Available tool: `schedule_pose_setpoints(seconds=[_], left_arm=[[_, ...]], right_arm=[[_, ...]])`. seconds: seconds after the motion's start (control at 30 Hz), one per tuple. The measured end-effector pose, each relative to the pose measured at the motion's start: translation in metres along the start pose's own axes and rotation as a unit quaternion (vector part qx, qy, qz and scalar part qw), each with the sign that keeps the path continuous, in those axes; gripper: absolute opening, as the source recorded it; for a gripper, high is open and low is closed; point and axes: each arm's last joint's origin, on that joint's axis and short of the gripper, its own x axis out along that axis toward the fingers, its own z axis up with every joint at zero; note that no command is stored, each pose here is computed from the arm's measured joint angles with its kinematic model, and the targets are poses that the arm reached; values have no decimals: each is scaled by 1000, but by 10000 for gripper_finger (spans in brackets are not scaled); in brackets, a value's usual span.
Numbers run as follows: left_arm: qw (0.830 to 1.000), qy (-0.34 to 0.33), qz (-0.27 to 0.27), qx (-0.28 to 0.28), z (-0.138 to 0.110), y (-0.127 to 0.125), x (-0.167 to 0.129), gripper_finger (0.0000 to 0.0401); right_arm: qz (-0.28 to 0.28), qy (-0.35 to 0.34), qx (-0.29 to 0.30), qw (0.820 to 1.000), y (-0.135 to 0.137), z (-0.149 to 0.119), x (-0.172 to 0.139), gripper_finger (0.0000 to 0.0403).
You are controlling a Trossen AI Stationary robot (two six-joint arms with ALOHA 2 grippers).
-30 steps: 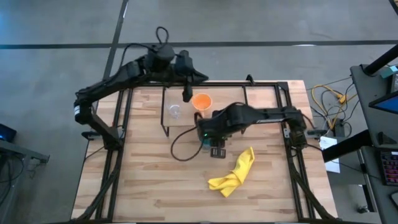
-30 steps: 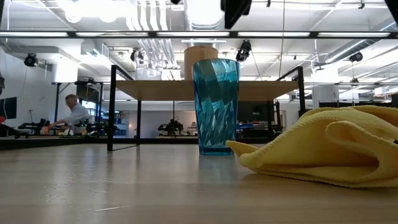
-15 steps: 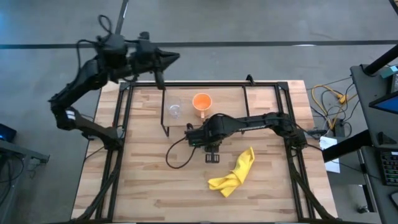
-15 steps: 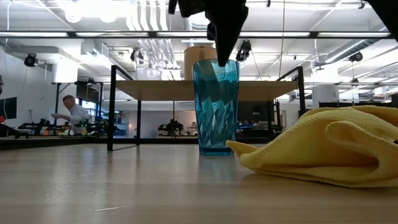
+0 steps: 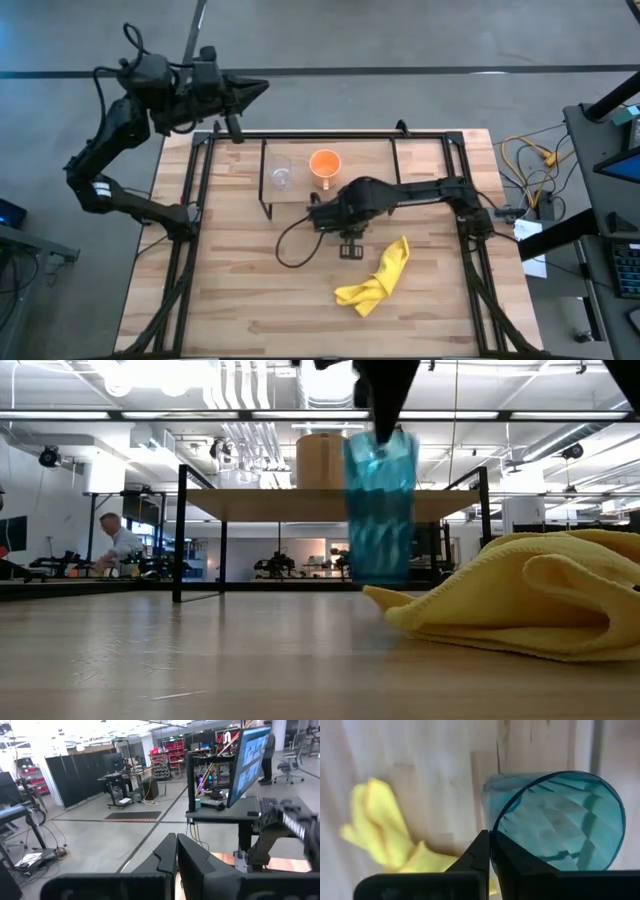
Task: Stack small to large cups/mugs on shelf
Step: Put the blue glass on the shelf
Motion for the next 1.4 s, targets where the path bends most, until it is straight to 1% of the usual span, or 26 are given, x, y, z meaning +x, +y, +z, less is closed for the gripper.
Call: schedule_pose_setpoints(seconds=[0.13, 0.2, 0.27, 0.47, 0.53, 0.6, 0.77, 0.93, 1.07, 1.17, 1.3, 1.4], left_arm=[[1000, 7, 7, 2, -2, 0, 4, 0], [1000, 15, 9, 3, -4, 0, 7, 0], [1000, 18, 13, 3, -6, 0, 10, 0], [999, 40, 18, 5, -12, -1, 16, 0], [999, 44, 23, 5, -14, -1, 18, 0], [998, 46, 30, 6, -14, 0, 19, 0], [998, 53, 40, 6, -16, 0, 23, 0], [997, 62, 41, 3, -20, -1, 30, 0], [997, 73, 39, 4, -24, -2, 37, 0], [996, 82, 37, 4, -27, -2, 40, 0], [995, 93, 35, 5, -30, -3, 42, 0], [995, 94, 35, 6, -31, -3, 44, 0]], right_arm=[[40, -53, 25, 997, 0, -20, -40, 9], [50, -76, 56, 994, -2, -34, -62, 9], [62, -99, 84, 990, -5, -49, -82, 9], [88, -164, 125, 975, -11, -89, -128, 9], [79, -186, 134, 970, -15, -100, -139, 9], [53, -211, 140, 966, -19, -109, -148, 9], [-5, -250, 132, 959, -32, -120, -159, 9], [-33, -242, 126, 962, -50, -117, -155, 9], [-34, -211, 109, 971, -64, -113, -142, 9], [-22, -193, 109, 975, -76, -115, -136, 9], [-19, -200, 126, 971, -91, -128, -142, 9], [-22, -212, 128, 969, -100, -138, -149, 9]])
